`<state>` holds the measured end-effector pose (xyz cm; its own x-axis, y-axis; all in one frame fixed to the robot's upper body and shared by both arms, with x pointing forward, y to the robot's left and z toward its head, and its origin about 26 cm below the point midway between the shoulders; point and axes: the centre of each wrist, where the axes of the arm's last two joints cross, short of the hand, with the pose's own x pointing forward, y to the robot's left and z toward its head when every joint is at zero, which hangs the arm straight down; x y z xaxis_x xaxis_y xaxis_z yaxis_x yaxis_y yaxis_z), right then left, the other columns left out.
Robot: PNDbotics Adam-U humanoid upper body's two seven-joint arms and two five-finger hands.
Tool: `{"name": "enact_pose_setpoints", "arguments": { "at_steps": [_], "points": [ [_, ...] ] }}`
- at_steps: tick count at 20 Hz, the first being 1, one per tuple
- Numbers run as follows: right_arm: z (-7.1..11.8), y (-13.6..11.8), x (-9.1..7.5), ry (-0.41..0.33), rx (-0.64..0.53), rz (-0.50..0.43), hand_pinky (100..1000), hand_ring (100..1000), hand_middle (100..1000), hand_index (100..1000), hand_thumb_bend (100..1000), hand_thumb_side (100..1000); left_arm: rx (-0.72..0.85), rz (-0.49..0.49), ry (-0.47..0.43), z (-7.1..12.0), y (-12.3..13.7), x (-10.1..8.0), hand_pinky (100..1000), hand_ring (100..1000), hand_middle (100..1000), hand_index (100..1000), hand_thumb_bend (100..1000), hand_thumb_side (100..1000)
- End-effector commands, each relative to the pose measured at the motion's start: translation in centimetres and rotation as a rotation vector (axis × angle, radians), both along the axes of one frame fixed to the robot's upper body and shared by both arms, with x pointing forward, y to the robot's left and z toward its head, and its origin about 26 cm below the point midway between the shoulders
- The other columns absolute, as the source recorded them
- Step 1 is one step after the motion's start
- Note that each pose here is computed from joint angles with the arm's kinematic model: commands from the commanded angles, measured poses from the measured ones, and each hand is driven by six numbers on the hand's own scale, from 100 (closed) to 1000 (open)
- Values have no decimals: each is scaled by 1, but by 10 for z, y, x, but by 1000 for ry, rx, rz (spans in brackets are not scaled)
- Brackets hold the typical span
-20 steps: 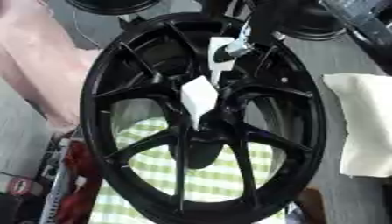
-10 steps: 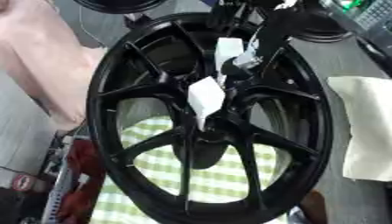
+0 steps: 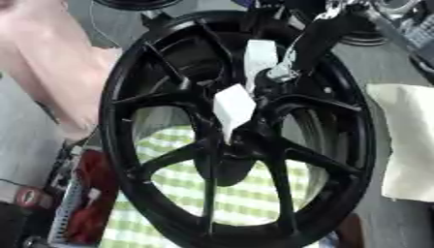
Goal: Pull the pin out of the wheel hub.
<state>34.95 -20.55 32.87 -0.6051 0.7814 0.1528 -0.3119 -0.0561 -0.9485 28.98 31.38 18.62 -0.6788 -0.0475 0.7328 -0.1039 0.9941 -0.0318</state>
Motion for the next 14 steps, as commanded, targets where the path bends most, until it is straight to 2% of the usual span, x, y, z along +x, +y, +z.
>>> {"name": "enact_pose_setpoints", "arguments": {
  "at_steps": [1, 14],
  "points": [
    [12, -7, -6, -54, 4, -29, 781, 828, 678, 813, 533, 278, 21, -6, -28, 10, -1, -1, 880, 626, 602, 778, 100, 862],
    [8, -10, -6, -66, 17, -47, 782, 829, 679, 804, 496, 256, 23, -10, -27, 10, -2, -1, 882, 625, 602, 778, 100, 866]
  ]
}}
